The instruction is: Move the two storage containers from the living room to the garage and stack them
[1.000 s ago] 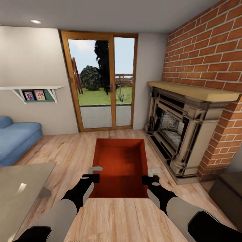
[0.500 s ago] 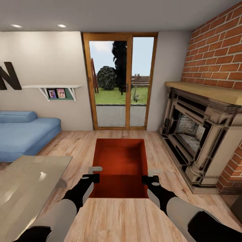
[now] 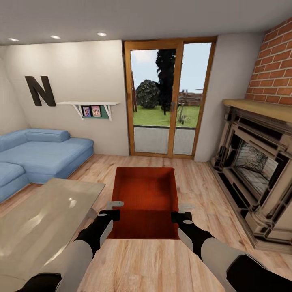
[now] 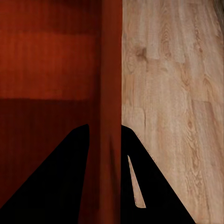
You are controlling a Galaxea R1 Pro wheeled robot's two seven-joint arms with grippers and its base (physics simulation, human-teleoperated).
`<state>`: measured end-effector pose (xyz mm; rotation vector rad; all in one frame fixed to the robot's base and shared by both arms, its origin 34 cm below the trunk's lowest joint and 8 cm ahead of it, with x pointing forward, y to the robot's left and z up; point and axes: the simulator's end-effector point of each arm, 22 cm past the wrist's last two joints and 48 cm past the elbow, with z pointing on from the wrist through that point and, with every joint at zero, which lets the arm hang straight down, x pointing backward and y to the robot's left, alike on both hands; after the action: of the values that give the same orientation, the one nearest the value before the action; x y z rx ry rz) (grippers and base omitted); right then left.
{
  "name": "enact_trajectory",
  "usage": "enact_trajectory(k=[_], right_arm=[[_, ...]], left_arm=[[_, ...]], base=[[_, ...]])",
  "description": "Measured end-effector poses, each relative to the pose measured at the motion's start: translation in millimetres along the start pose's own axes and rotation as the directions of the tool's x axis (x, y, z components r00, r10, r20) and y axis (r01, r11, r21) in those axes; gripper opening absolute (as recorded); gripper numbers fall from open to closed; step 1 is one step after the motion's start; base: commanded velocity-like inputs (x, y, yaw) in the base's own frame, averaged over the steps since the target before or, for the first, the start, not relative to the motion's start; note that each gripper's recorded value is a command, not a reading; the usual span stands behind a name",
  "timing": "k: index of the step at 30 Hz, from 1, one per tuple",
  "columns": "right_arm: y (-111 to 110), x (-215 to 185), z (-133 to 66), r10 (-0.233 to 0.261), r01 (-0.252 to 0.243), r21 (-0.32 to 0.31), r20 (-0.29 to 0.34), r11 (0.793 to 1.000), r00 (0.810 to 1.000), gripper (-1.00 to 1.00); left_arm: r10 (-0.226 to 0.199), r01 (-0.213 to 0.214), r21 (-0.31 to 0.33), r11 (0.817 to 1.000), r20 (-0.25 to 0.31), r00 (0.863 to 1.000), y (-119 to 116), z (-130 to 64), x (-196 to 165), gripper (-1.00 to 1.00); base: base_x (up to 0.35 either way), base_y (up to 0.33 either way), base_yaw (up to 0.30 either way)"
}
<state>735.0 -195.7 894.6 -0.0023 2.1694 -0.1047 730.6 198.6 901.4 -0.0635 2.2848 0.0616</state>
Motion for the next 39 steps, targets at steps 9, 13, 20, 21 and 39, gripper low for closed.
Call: enact_trajectory(k=[9, 13, 20, 21, 39], right_arm=[[0.0, 0.3, 0.0, -0.001, 0.001, 0.000, -0.001, 1.000, 1.000, -1.00], [0.0, 0.4, 0.0, -0.001, 0.001, 0.000, -0.001, 1.000, 1.000, -1.00], [-0.1, 0.5, 0.0, -0.001, 0.001, 0.000, -0.001, 1.000, 1.000, -1.00], [-0.1, 0.8, 0.0, -0.001, 0.001, 0.000, -0.002, 1.000, 1.000, -1.00], [-0.4, 1.4, 0.0, -0.001, 0.001, 0.001, -0.003, 1.000, 1.000, -1.00]], left_arm=[[0.000, 0.000, 0.000, 1.000, -0.001, 1.000, 0.0, 0.1, 0.6, -1.00], [0.000, 0.000, 0.000, 1.000, -0.002, 1.000, 0.0, 0.1, 0.7, -1.00], [0.000, 0.000, 0.000, 1.000, -0.001, 1.000, -0.1, 0.1, 0.7, -1.00], [-0.001, 0.001, 0.000, 1.000, -0.003, 1.000, -0.1, 0.1, 1.2, -1.00], [0.001, -0.001, 0.000, 1.000, -0.003, 1.000, -0.4, 0.1, 1.2, -1.00]], base=[[0.000, 0.000, 0.300], [0.000, 0.000, 0.300], [0.000, 0.000, 0.300], [0.000, 0.000, 0.300], [0.000, 0.000, 0.300]])
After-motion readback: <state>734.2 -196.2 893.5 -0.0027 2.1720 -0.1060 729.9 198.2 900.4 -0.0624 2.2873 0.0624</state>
